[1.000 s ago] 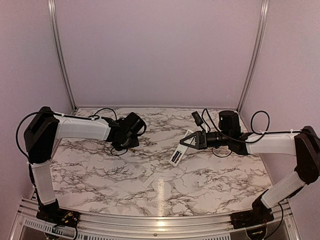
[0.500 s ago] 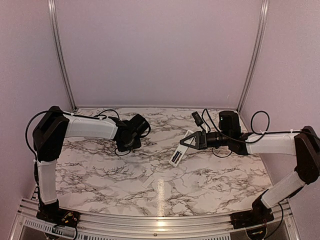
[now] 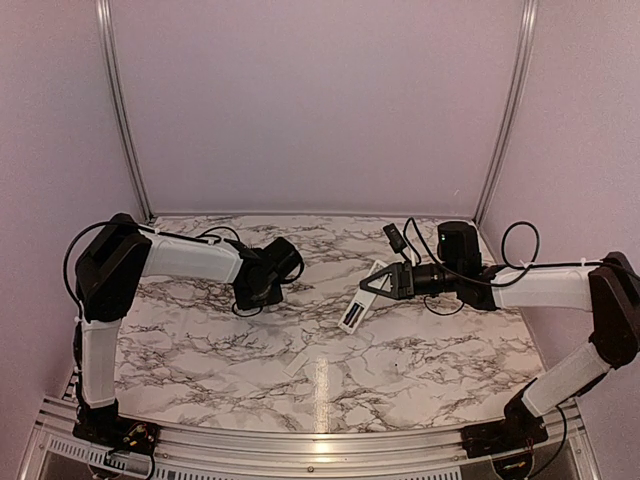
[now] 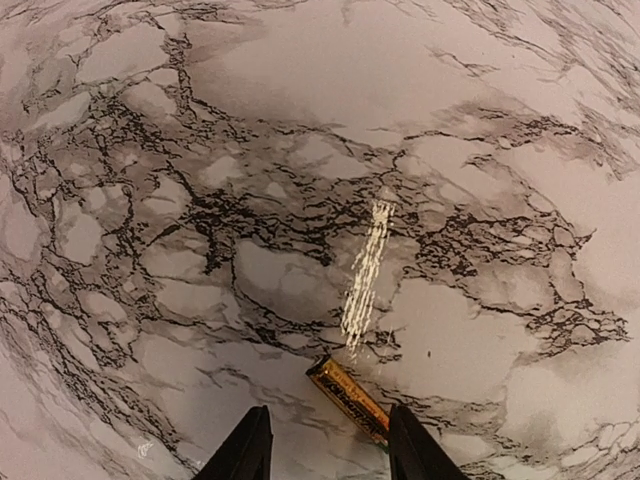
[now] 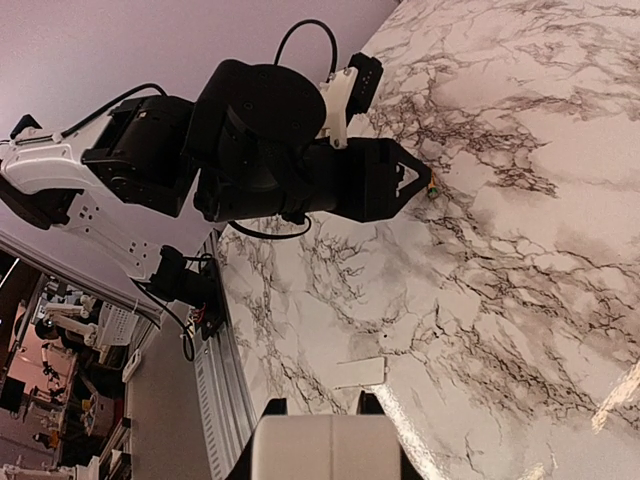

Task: Load the batteries into the remote control
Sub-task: Pick up the battery from the center of the board.

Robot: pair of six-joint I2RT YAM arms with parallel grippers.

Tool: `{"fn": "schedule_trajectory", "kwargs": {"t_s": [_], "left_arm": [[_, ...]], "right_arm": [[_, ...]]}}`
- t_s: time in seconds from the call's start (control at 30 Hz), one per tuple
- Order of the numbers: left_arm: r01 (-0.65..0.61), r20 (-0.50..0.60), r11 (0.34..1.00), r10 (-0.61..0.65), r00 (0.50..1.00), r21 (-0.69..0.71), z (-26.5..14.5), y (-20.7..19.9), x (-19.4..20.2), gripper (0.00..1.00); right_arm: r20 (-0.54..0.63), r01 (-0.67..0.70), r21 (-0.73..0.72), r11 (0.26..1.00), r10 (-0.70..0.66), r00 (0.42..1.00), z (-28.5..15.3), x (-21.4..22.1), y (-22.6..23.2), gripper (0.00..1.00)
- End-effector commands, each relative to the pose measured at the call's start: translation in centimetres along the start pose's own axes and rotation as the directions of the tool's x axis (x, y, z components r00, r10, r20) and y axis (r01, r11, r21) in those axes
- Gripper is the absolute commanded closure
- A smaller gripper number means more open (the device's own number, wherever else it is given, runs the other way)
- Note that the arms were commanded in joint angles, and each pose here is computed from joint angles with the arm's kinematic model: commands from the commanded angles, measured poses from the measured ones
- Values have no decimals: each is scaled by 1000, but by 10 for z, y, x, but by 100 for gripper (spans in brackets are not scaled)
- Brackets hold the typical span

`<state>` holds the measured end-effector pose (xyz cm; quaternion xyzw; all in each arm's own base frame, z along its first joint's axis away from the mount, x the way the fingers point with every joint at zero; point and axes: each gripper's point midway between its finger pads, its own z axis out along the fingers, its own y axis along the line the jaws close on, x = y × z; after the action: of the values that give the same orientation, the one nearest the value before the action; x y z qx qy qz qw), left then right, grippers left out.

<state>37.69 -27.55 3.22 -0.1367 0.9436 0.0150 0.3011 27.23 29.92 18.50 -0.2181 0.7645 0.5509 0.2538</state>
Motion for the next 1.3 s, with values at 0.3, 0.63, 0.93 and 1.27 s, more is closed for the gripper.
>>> {"fn": "schedule_trajectory", "kwargs": {"t_s": [0.3,0.63,0.93,1.27], "left_arm": [[-36,-16,998,35,999,-48,19,2,13,60],[-58,-20,995,57,998,-75,24,7,16,66],[-195,-80,981,194,978,-1,19,10,31,100],[-410,-42,838,454,890,361,-13,-19,55,100]], "right_arm": [[13,23,-15,1000,-23,1000,-3,-6,6,100],[12,21,-12,1000,-20,1000,-3,-7,5,100],[7,19,-8,1000,-19,1000,-2,-6,3,100],[12,-1,-24,1000,1,1000,-2,-2,3,100]]}}
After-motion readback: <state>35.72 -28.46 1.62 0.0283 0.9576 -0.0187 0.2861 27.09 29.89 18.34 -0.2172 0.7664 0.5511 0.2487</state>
